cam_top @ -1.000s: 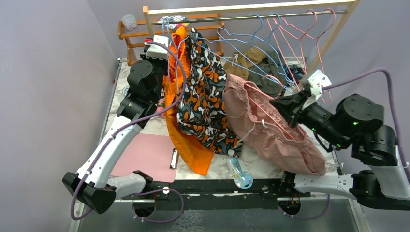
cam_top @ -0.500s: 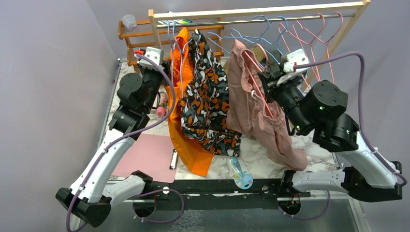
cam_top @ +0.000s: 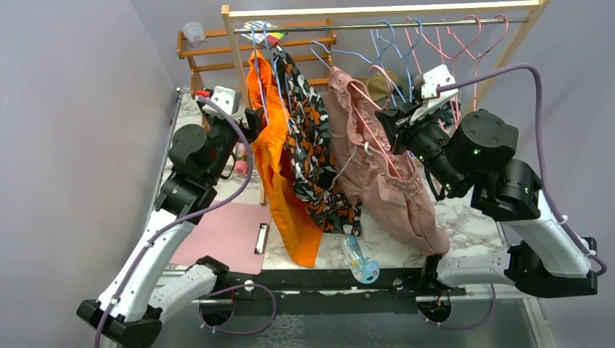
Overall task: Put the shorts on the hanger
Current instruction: Place the hanger at the clothesline.
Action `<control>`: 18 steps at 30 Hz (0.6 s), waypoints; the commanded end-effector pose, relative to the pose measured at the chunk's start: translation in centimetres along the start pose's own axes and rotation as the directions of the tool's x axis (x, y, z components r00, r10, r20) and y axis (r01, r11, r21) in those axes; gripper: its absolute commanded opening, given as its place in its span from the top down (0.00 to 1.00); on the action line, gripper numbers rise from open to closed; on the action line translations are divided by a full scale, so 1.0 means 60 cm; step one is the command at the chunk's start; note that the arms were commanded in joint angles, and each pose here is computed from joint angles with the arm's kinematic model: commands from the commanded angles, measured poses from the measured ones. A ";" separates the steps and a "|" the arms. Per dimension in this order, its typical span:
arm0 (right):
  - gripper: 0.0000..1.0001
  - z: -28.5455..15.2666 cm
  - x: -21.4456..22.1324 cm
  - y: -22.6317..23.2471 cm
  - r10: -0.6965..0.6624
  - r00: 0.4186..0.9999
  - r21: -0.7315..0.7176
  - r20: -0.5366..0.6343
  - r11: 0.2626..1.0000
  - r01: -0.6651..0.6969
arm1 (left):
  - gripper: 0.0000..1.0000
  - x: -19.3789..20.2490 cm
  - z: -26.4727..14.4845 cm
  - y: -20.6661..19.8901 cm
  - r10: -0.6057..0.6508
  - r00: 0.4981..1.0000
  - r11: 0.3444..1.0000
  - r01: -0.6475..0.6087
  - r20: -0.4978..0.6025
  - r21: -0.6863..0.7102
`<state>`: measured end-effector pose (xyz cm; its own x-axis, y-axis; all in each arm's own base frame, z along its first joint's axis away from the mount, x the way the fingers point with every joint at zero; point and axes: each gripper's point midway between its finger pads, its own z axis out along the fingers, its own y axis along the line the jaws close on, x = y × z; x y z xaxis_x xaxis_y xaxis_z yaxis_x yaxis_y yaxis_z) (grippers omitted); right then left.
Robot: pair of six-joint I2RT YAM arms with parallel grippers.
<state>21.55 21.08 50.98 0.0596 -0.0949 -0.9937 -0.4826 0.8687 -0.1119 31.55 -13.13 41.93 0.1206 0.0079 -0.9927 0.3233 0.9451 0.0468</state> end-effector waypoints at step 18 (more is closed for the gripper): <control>0.99 0.082 -0.010 0.059 0.006 0.996 0.001 0.084 1.000 -0.006 | 0.01 0.024 -0.143 0.086 -0.057 0.989 0.966 0.090 0.136 -0.244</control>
<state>23.59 25.82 48.55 0.0702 -0.1278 -0.9893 -0.4959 0.8561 -0.1458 25.39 -6.06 40.09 0.2091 -0.0911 -0.9736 0.1234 0.9902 -0.0661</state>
